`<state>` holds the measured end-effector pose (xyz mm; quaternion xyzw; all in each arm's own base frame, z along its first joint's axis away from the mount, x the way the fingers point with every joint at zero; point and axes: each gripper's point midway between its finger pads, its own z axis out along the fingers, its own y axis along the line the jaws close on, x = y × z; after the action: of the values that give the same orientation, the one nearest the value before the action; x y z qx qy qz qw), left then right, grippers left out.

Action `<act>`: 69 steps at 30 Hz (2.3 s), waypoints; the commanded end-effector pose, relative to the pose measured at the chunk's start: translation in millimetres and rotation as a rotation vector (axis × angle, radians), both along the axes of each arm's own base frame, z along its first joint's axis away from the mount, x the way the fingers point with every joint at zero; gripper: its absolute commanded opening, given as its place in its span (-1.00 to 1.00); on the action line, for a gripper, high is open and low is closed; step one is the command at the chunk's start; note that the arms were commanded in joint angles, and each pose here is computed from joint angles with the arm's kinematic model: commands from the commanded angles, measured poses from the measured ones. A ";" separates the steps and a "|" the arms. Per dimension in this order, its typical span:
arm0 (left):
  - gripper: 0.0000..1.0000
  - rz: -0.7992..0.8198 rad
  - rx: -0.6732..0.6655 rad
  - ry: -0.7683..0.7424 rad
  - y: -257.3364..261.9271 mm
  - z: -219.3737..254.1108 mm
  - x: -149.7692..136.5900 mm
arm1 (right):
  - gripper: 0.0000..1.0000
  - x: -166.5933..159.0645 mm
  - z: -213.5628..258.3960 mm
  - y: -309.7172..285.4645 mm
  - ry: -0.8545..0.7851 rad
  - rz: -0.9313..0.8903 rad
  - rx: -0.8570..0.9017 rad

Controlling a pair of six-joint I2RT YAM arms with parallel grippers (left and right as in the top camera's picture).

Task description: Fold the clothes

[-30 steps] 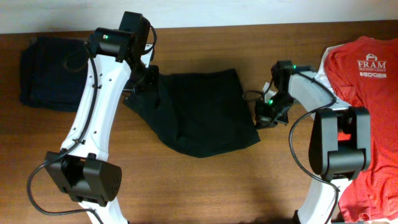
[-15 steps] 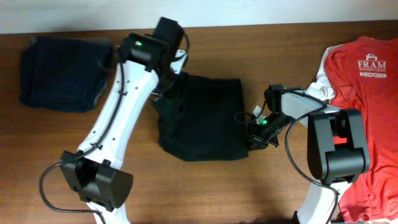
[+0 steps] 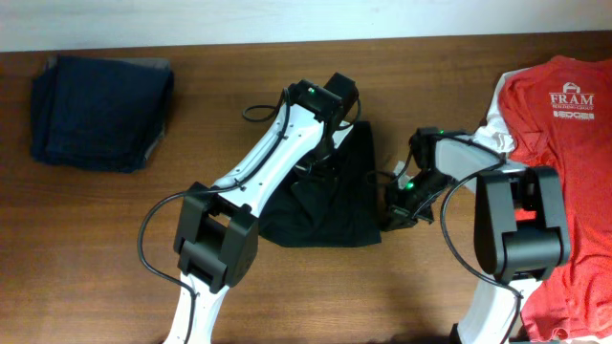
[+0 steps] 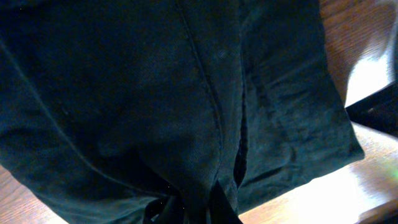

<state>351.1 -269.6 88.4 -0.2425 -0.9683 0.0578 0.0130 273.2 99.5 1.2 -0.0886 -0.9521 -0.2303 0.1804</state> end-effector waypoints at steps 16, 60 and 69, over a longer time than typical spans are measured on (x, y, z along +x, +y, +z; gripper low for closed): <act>-0.98 0.115 -0.175 -0.098 20.6 47.8 86.8 | -0.92 50.7 166.4 0.2 -0.438 0.108 0.383; -0.99 0.394 -0.172 0.156 57.2 -70.7 -81.8 | 0.97 46.0 65.4 -142.0 -0.367 -0.404 -0.089; -0.99 0.428 0.276 -0.214 161.6 -98.6 -40.3 | 0.97 46.0 65.4 -142.0 -0.367 -0.404 -0.089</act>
<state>288.5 -189.8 0.4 -0.0529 -0.9960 0.0665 -0.0268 318.9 -40.0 63.4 -0.2414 -0.9400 -0.2373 -0.0422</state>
